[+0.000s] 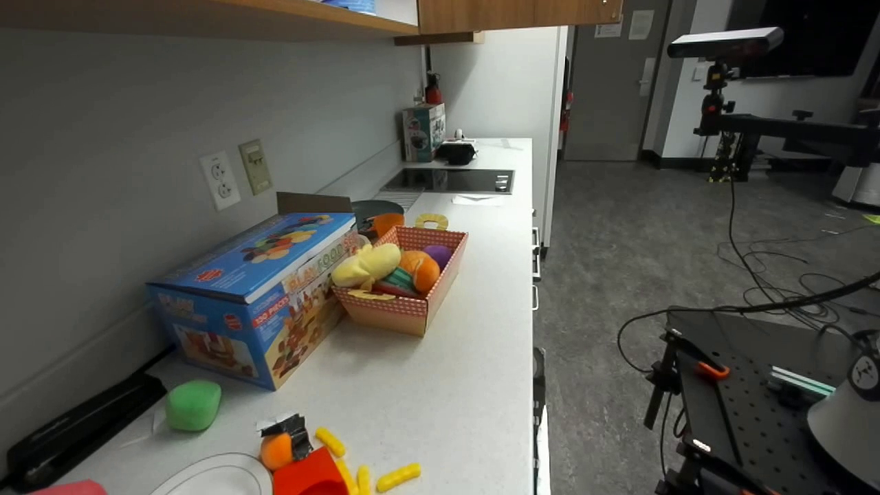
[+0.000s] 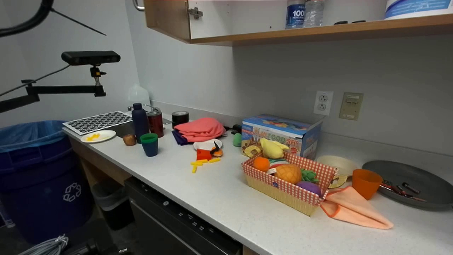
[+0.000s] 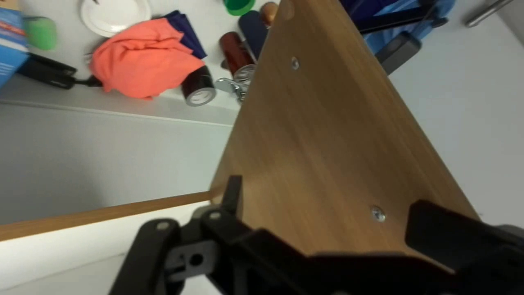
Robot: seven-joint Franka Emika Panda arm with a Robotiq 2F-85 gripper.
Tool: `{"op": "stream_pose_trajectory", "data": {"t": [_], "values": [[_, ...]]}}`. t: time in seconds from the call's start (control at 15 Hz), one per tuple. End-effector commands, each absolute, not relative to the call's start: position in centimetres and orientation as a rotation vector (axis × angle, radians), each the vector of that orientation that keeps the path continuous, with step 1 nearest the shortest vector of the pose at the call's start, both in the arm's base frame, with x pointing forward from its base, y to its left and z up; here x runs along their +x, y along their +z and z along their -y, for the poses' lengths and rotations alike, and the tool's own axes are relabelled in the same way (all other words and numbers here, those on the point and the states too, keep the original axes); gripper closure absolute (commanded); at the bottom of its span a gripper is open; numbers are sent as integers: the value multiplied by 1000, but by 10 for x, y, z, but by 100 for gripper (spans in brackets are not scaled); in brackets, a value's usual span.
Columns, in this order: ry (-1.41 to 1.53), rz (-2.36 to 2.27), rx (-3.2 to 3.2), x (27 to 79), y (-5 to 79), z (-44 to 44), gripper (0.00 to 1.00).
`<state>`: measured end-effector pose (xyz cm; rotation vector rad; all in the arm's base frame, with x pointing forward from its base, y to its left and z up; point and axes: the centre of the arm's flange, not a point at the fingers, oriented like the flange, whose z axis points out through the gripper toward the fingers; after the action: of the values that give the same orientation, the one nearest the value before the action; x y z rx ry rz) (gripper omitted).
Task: Open the door of the cabinet
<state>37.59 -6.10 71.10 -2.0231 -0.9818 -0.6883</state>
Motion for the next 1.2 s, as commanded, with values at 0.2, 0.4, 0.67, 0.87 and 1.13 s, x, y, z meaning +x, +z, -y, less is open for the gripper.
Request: {"op": "stream_pose_trajectory", "data": {"t": [0.2, 0.4, 0.67, 0.87, 1.13], "values": [[-566, 1148, -1673, 330, 706, -28, 0], [-651, 1140, -1730, 336, 701, -45, 0], [-716, 1123, -1789, 336, 700, -35, 0], [-697, 1118, -1803, 356, 698, -23, 0], [-720, 1107, -1802, 362, 689, -7, 0]]}}
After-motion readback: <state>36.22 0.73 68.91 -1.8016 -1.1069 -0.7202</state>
